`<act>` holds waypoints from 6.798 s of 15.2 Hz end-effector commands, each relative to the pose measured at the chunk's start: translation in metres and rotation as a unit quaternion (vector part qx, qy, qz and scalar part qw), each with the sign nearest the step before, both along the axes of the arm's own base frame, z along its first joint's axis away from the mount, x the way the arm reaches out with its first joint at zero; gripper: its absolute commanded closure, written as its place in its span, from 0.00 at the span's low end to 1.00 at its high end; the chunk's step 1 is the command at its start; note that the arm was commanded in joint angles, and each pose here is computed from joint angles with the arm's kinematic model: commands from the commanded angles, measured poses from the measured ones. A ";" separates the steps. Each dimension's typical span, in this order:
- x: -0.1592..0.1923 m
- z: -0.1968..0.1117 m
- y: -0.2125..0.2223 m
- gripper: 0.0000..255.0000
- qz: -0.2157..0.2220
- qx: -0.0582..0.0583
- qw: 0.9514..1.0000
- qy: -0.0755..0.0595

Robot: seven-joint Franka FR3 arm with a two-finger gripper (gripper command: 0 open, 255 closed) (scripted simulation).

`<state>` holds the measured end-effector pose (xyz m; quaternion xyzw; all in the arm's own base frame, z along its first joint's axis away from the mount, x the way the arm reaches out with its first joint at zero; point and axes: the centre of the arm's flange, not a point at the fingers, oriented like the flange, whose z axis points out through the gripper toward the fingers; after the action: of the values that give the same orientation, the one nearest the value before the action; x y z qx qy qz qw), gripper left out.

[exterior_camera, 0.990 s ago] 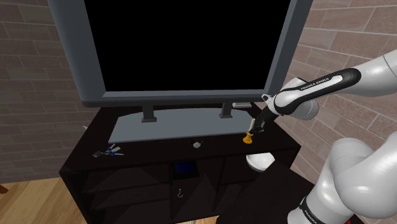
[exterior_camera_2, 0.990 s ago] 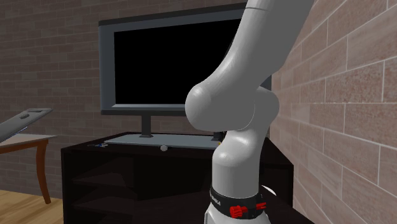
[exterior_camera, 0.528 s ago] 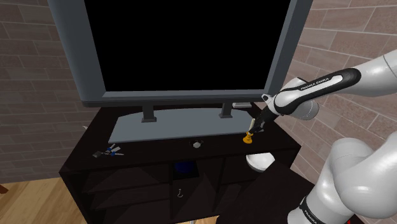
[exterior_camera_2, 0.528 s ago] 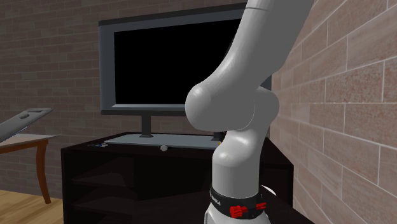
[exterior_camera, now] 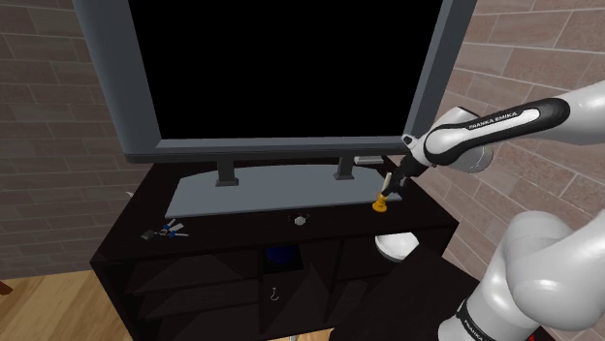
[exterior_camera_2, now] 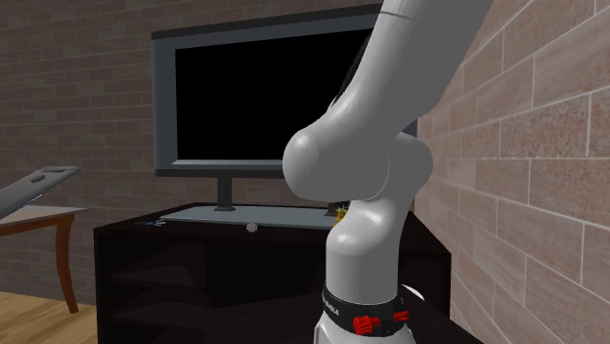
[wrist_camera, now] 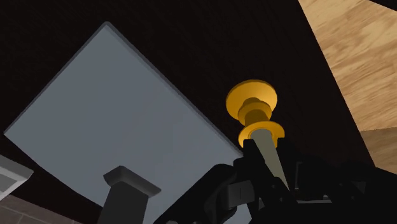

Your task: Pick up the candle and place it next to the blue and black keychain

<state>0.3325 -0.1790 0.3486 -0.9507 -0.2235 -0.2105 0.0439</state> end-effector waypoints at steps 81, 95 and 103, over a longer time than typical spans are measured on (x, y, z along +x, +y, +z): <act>0.286 0.186 0.484 1.00 0.000 0.000 1.000 0.000; 0.286 0.112 0.484 1.00 0.000 0.000 1.000 0.000; 0.286 0.070 0.484 1.00 0.000 0.000 1.000 0.000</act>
<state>0.6183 0.3053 0.4236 -0.9508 -0.2235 -0.2099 0.0439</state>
